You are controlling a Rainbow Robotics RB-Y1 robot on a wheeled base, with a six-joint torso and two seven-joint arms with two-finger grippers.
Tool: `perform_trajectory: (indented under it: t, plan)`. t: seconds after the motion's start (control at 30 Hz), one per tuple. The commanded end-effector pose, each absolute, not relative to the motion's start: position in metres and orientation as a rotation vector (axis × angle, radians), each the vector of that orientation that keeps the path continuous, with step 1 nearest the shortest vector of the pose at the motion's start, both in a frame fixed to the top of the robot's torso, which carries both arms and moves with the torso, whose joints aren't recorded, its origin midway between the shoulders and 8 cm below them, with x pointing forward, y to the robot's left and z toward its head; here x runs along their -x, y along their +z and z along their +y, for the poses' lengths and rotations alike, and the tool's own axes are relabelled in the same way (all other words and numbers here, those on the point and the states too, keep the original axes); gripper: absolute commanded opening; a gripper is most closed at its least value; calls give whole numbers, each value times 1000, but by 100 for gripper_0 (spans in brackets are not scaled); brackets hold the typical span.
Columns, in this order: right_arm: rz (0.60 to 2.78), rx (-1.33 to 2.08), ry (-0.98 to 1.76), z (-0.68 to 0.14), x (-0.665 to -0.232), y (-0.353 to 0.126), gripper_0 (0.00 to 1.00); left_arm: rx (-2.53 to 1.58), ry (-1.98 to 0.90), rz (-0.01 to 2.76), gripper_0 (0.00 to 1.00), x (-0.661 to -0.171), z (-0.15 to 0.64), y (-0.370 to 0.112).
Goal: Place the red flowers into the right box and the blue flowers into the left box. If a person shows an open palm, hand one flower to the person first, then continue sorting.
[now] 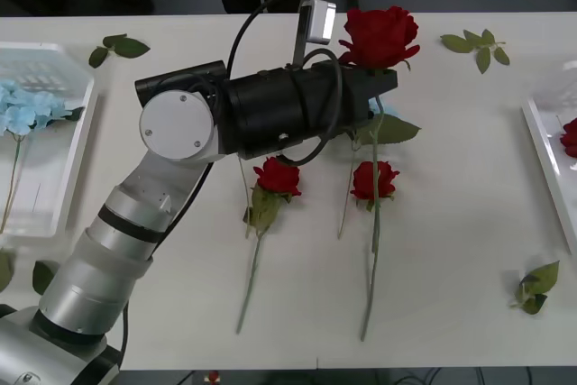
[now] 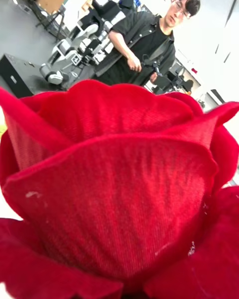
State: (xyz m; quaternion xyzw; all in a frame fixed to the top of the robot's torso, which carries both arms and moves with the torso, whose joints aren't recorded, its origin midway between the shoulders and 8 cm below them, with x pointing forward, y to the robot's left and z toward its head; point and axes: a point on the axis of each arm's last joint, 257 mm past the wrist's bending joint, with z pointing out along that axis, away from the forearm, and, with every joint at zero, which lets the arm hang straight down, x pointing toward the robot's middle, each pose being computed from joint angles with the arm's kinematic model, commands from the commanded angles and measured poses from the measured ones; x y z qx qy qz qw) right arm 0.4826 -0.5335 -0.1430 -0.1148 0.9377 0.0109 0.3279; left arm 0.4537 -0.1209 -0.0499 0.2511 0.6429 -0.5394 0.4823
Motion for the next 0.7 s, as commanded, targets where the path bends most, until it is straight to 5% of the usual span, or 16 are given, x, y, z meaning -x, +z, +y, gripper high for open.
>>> perform_trajectory:
  t: [0.03, 0.4, 0.7]
  plan:
    - [2368, 536, 146, -491, -474, -105, 100, -611, -1327, 1512, 0, -453, -124, -21]
    - [2019, 947, 819, -329, -422, -69, 100, -595, -1306, 1485, 0, -458, -123, -14]
    - [1883, 984, 1112, -222, -411, -87, 100, -552, -1335, 1437, 0, -461, -116, 7]
